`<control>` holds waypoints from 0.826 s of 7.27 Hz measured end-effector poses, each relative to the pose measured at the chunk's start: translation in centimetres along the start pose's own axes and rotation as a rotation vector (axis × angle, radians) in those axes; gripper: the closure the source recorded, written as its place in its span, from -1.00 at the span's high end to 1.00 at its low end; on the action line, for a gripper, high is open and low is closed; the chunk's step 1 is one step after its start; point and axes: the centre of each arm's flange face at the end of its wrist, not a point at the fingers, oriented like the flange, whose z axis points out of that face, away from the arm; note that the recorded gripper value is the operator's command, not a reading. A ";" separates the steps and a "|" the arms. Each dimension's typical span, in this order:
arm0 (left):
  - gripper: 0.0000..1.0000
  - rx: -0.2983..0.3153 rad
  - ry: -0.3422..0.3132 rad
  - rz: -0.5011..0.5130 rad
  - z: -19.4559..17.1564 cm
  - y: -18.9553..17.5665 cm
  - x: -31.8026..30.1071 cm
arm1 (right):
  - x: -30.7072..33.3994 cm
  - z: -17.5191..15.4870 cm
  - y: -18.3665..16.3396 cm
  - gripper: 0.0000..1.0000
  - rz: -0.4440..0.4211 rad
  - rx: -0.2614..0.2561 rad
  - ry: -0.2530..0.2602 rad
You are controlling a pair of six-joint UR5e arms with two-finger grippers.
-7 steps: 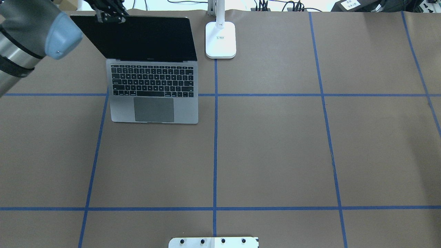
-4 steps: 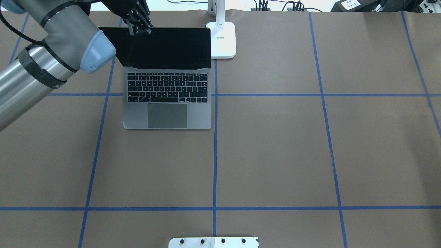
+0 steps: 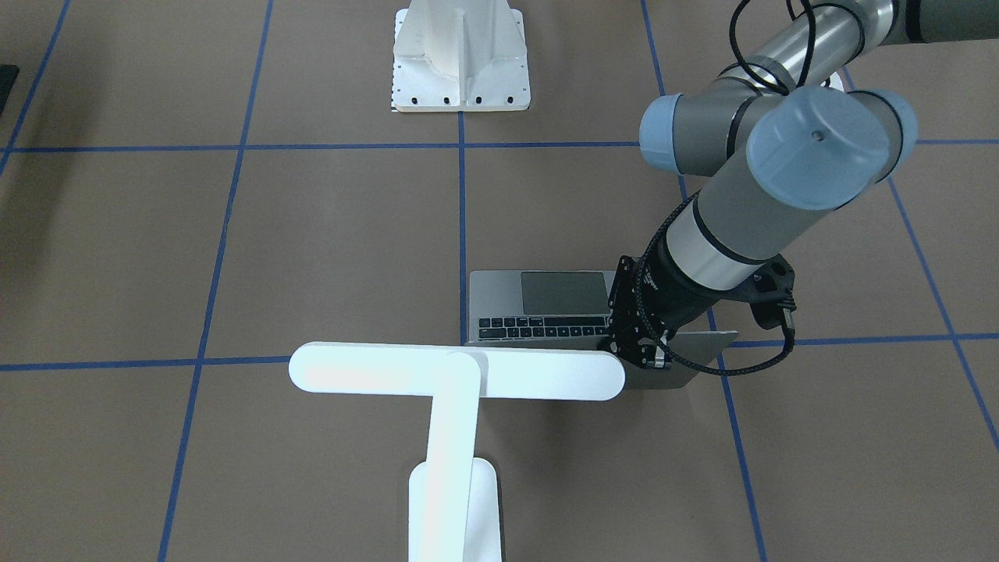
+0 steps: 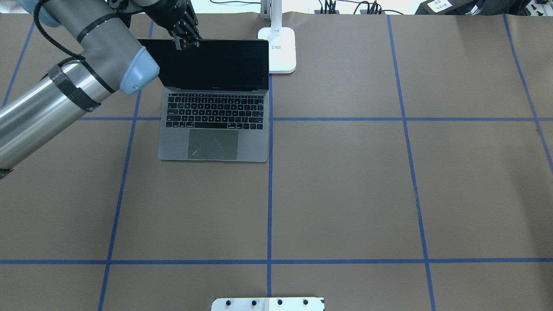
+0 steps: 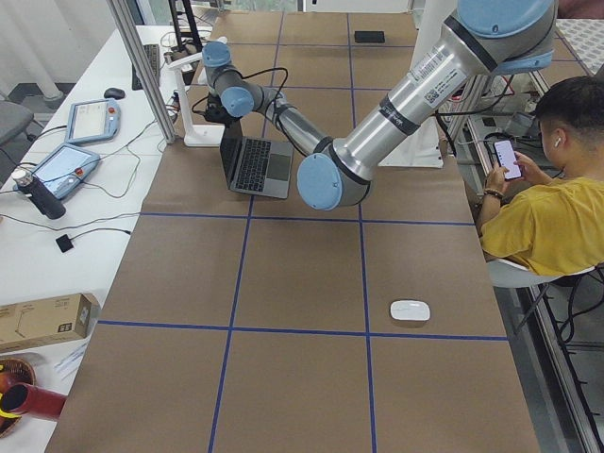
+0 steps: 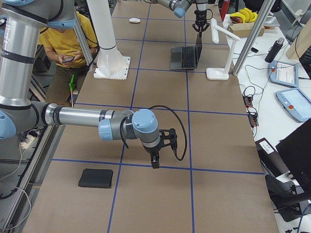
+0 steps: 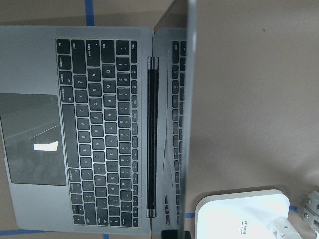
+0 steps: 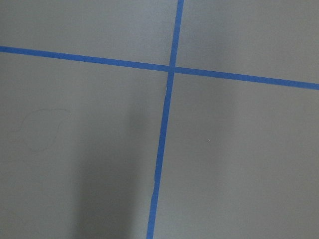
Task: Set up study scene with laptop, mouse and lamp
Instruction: 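Lower the laptop beside the white lamp base with the left gripper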
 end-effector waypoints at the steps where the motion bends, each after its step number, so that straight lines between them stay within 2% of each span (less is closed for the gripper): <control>1: -0.91 0.005 0.002 0.003 0.5 0.1 -0.2 | 0.0 0.0 0.0 1.00 0.000 0.000 0.000; 4: -0.35 0.013 0.010 0.014 1.3 0.5 -0.7 | 0.0 0.0 0.0 1.00 0.000 0.000 0.000; 5: 0.99 0.013 0.010 0.015 1.3 0.5 -0.7 | 0.0 0.0 0.0 1.00 0.000 0.000 0.000; 6: 1.00 0.012 0.010 0.020 1.3 0.5 -0.8 | 0.0 0.0 0.0 1.00 0.000 0.000 0.000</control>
